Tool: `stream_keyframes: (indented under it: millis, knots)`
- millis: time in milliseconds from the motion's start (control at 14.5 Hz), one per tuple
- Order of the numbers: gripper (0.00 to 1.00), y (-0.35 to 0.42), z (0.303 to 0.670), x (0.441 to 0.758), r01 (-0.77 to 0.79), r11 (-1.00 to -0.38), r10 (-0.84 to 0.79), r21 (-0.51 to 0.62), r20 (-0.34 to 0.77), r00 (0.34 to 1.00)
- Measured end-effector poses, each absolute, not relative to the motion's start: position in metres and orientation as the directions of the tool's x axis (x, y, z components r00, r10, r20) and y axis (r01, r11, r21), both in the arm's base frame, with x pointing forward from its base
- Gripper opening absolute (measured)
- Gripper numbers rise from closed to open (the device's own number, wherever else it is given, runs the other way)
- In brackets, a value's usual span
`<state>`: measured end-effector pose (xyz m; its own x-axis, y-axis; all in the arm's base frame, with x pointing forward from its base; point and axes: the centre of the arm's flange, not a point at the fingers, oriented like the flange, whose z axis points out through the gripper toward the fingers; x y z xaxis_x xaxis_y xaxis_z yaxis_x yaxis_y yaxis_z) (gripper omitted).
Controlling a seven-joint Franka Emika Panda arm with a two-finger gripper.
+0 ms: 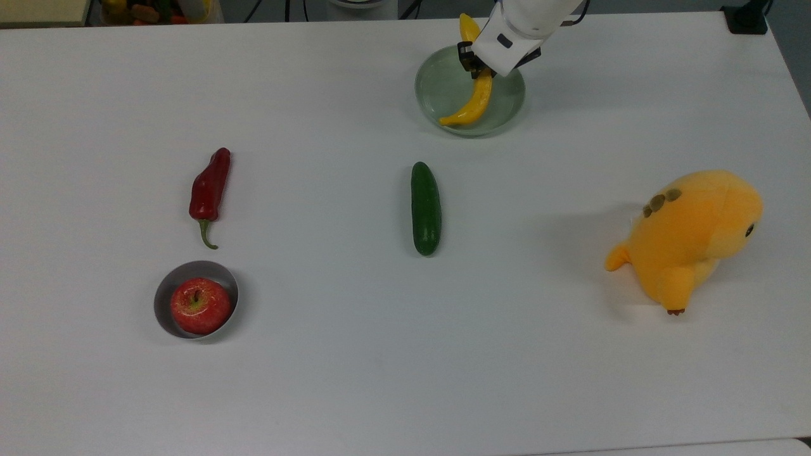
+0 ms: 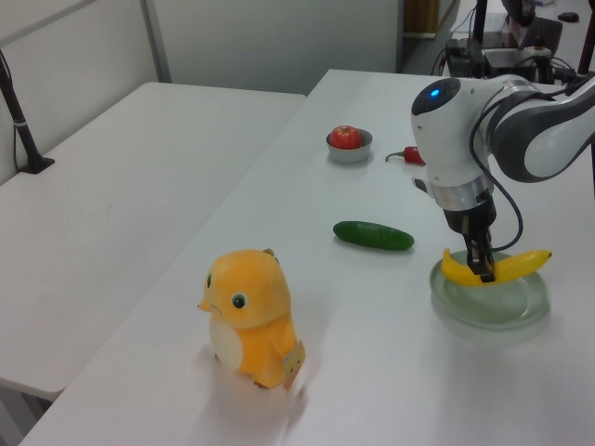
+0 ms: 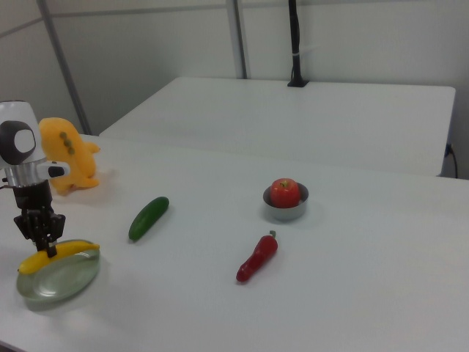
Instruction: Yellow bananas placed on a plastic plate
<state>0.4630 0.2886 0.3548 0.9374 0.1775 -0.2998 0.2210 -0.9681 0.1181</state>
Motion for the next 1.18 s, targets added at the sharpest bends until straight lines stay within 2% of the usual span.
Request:
stream_keyframes:
  millis: [346,484,692,830,969,1176]
  knots:
    - [0.34,0.299,0.353,0.458,0.239,-0.964,0.196,0.117,-0.295,0.935]
    - [0.47,0.302,0.353,0.456,0.243,-0.963,0.200,0.118,-0.295,0.935]
    - [0.88,0.303,0.353,0.456,0.244,-0.963,0.201,0.118,-0.295,0.934]
    - [1.00,0.303,0.355,0.456,0.243,-0.963,0.201,0.116,-0.290,0.935]
    - [1.00,0.302,0.369,0.461,0.234,-0.966,0.199,0.109,-0.268,0.943]
    - [1.00,0.281,0.413,0.476,0.188,-0.978,0.164,0.093,-0.220,0.961]
